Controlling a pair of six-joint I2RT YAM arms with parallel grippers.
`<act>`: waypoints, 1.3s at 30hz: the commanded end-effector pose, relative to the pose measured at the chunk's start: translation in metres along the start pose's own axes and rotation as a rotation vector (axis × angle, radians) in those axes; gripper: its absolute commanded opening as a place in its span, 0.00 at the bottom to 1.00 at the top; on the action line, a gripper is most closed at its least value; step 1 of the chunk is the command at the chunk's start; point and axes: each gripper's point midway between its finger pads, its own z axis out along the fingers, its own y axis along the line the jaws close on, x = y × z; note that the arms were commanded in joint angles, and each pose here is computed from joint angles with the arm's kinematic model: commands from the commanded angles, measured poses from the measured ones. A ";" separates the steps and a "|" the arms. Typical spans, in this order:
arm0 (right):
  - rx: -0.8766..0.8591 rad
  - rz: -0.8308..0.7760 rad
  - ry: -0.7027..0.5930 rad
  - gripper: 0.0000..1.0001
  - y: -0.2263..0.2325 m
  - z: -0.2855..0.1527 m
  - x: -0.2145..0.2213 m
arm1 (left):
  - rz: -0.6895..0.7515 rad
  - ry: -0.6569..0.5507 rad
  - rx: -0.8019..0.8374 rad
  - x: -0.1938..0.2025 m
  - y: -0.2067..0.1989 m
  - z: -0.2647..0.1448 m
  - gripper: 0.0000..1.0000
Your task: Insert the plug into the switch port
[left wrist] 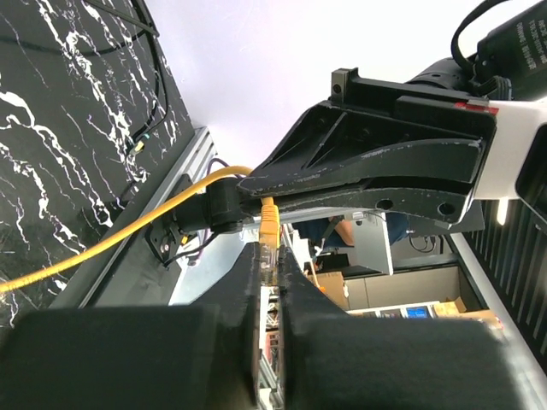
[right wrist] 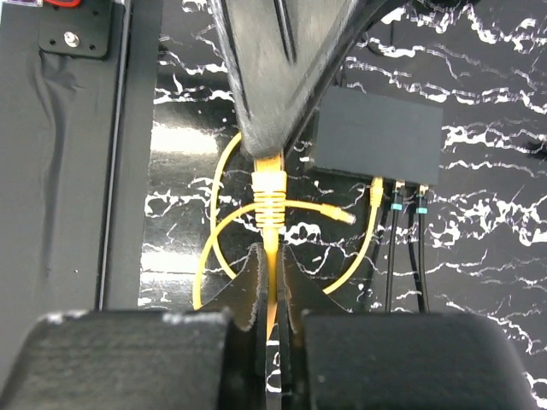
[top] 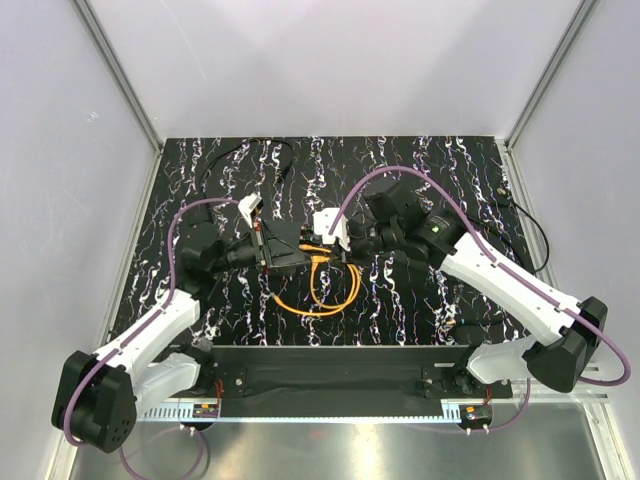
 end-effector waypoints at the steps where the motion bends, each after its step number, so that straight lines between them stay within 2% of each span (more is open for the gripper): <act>1: 0.033 -0.021 0.003 0.00 -0.004 0.001 0.000 | 0.032 0.002 0.023 -0.001 -0.007 -0.001 0.26; 3: 0.003 0.017 0.032 0.00 0.006 0.003 0.013 | 0.051 -0.014 0.012 -0.007 -0.005 -0.004 0.45; 4: -0.030 0.032 0.027 0.00 0.019 -0.002 0.019 | 0.062 -0.013 0.013 -0.009 -0.007 -0.006 0.48; 6: -0.041 0.081 -0.002 0.00 0.026 -0.010 0.022 | 0.097 -0.037 0.007 -0.018 -0.007 -0.012 0.51; 9: -0.061 0.105 -0.075 0.00 0.036 -0.028 0.002 | 0.134 -0.067 0.004 -0.029 -0.010 -0.020 0.52; 15: -0.089 0.105 -0.233 0.00 0.038 -0.062 -0.065 | 0.214 -0.121 -0.043 -0.056 -0.011 -0.026 0.59; 18: -0.189 0.121 -0.322 0.00 0.054 -0.079 -0.097 | 0.242 -0.136 -0.066 -0.069 -0.010 -0.028 0.61; 21: -0.293 0.124 -0.358 0.00 0.078 -0.082 -0.100 | 0.263 -0.150 -0.080 -0.081 -0.011 -0.033 0.63; 25: -0.358 0.190 -0.323 0.00 0.093 -0.063 -0.072 | 0.281 -0.169 -0.111 -0.094 -0.006 -0.038 0.65; 29: -0.344 0.180 -0.251 0.00 0.087 -0.029 -0.031 | 0.281 -0.164 -0.128 -0.098 0.002 -0.039 0.66; 33: -0.178 0.223 -0.084 0.00 0.045 0.007 0.031 | 0.289 -0.144 -0.217 -0.100 0.024 -0.041 0.66; 34: -0.123 0.250 -0.061 0.00 0.026 0.013 0.046 | 0.249 -0.128 -0.262 -0.095 0.035 -0.044 0.66; 35: -0.095 0.252 -0.048 0.00 0.017 0.015 0.053 | 0.303 -0.124 -0.293 -0.097 0.041 -0.047 0.67; 39: 0.047 0.220 0.063 0.00 -0.020 0.028 0.085 | 0.259 -0.181 -0.469 -0.107 0.086 -0.067 0.67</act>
